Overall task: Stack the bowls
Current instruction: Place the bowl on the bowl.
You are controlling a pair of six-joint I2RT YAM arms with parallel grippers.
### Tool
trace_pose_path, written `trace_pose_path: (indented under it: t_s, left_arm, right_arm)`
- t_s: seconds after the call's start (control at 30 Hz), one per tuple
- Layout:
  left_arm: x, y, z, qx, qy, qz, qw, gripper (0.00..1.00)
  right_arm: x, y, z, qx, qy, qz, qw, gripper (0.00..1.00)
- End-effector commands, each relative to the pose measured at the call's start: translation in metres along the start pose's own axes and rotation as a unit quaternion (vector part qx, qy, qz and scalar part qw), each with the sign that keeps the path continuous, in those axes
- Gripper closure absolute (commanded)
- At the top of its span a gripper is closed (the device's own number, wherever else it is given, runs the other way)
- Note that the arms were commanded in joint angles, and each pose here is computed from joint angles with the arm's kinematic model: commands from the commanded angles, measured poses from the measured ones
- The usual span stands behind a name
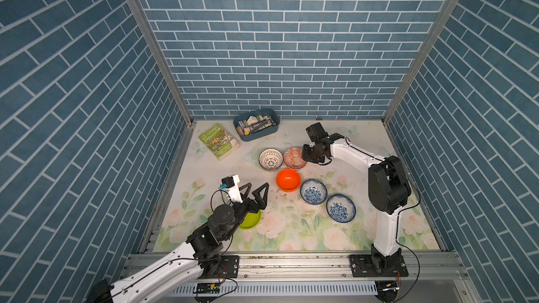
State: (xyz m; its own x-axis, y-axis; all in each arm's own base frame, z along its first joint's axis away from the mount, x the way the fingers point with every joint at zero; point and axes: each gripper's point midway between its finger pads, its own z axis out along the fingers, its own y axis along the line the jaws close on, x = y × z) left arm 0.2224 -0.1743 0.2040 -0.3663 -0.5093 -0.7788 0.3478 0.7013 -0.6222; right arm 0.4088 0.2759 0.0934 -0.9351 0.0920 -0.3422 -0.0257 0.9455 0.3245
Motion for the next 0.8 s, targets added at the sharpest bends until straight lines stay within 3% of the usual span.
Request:
trace_pose_path:
  t_s: [0.0,0.3,0.77]
  left_arm:
    - [-0.002,0.003,-0.001,-0.001,-0.008,-0.002,1.000,0.00]
    - [-0.002,0.004,-0.001,-0.002,-0.009,-0.003,1.000,0.00]
    - [-0.001,0.005,-0.001,-0.005,-0.009,-0.005,1.000,0.00]
  right_arm:
    - [-0.001,0.004,-0.004,0.010,-0.003,-0.013,1.000,0.67]
    - [0.001,-0.002,-0.015,0.019,-0.013,-0.012,1.000,0.67]
    - [0.010,-0.003,-0.002,0.006,0.000,-0.005,1.000,1.00]
